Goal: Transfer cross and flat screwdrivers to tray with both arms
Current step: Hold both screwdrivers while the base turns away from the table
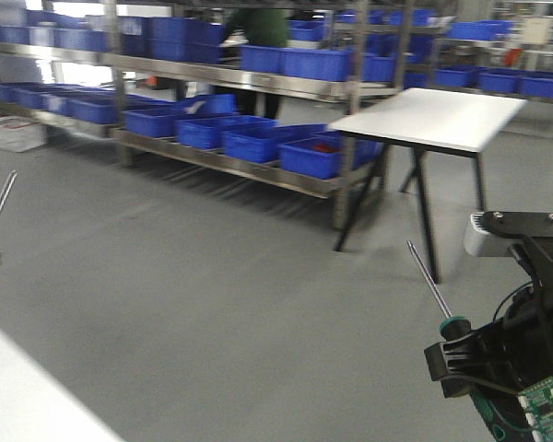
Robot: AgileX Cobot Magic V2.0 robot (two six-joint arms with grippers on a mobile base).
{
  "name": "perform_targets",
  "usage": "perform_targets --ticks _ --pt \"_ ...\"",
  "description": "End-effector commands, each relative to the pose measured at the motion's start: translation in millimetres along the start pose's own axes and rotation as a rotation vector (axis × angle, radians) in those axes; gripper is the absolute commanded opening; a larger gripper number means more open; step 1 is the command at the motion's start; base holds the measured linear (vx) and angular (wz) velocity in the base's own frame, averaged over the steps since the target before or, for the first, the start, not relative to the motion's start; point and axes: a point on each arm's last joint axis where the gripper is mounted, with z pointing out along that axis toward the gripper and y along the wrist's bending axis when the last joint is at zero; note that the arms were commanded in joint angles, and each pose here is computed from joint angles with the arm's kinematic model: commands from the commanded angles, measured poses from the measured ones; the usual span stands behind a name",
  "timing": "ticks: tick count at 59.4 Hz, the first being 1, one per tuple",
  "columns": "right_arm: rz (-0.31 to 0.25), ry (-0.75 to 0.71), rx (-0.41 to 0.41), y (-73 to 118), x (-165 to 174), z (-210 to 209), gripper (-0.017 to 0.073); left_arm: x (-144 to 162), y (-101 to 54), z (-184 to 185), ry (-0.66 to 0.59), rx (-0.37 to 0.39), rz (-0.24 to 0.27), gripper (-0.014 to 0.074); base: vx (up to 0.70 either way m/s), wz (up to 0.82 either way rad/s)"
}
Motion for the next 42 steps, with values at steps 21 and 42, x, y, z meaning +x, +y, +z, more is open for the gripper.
perform_targets --ticks 21,42 --pt "-0.006 -0.069 -0.008 -1.2 -4.6 -19.2 -0.0009 -8.4 -6.7 -18.2 -0.123 0.032 -0.001 -0.0001 0.21 -0.72" --pt "-0.006 -0.069 -0.008 -1.2 -4.6 -19.2 -0.0009 -8.4 -6.7 -18.2 -0.123 0.032 -0.001 -0.0001 0.31 -0.46"
